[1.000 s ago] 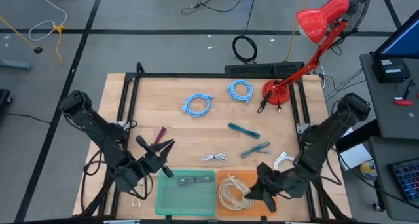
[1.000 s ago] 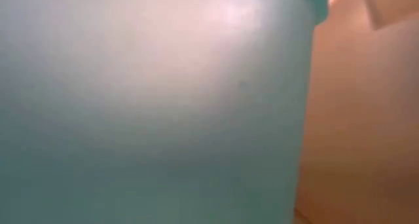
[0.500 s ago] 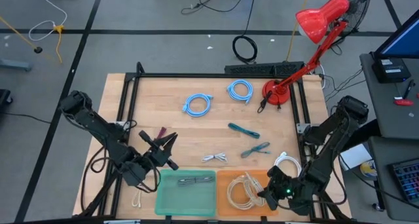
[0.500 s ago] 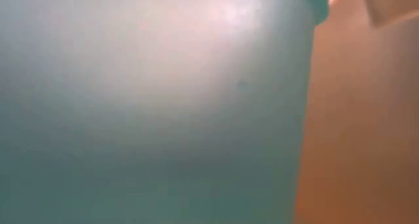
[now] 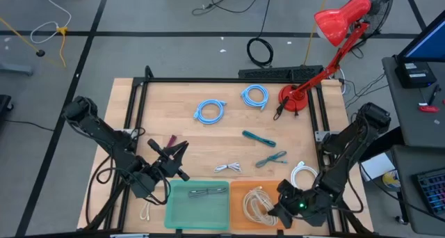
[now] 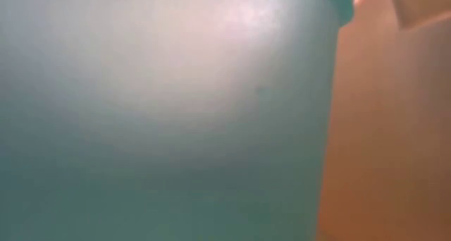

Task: Pick & Place USB Port
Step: Put the light brown HDMI cable into the orange bin

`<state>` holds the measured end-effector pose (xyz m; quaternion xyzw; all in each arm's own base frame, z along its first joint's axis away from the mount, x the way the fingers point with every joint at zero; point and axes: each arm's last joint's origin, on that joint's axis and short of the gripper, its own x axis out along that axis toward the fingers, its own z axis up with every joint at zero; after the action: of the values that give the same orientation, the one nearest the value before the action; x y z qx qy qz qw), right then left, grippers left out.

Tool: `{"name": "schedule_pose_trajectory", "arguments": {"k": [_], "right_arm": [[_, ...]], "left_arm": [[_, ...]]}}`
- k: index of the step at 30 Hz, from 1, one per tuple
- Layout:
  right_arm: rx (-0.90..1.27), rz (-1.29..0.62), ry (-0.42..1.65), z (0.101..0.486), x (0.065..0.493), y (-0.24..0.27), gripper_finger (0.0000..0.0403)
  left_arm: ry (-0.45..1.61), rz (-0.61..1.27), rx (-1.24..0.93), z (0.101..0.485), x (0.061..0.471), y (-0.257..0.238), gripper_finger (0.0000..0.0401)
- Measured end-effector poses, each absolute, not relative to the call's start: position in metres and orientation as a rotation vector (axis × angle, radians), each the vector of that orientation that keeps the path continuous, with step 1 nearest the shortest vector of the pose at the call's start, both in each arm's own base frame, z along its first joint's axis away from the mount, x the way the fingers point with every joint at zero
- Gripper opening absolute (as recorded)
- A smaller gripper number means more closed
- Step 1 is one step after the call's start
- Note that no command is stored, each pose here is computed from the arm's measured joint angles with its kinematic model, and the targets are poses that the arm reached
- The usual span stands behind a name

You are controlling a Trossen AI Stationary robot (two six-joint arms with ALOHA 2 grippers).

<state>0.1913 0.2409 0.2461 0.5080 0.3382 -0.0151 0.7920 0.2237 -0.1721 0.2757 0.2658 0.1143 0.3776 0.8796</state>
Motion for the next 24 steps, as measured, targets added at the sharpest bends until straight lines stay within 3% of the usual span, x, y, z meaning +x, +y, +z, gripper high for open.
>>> {"name": "schedule_pose_trajectory", "arguments": {"k": [6,16,24], "right_arm": [[1.108,0.010,0.717,0.253,0.190,0.242,0.0030],[1.101,-0.110,0.742,0.267,0.176,0.222,0.0030],[1.067,-0.284,0.839,0.307,0.156,0.209,0.0030]], "left_arm": [[0.236,0.787,0.548,0.276,0.224,-0.172,0.0035],[0.242,0.806,0.546,0.268,0.226,-0.166,0.0035],[0.249,0.774,0.527,0.264,0.230,-0.160,0.0035]]}}
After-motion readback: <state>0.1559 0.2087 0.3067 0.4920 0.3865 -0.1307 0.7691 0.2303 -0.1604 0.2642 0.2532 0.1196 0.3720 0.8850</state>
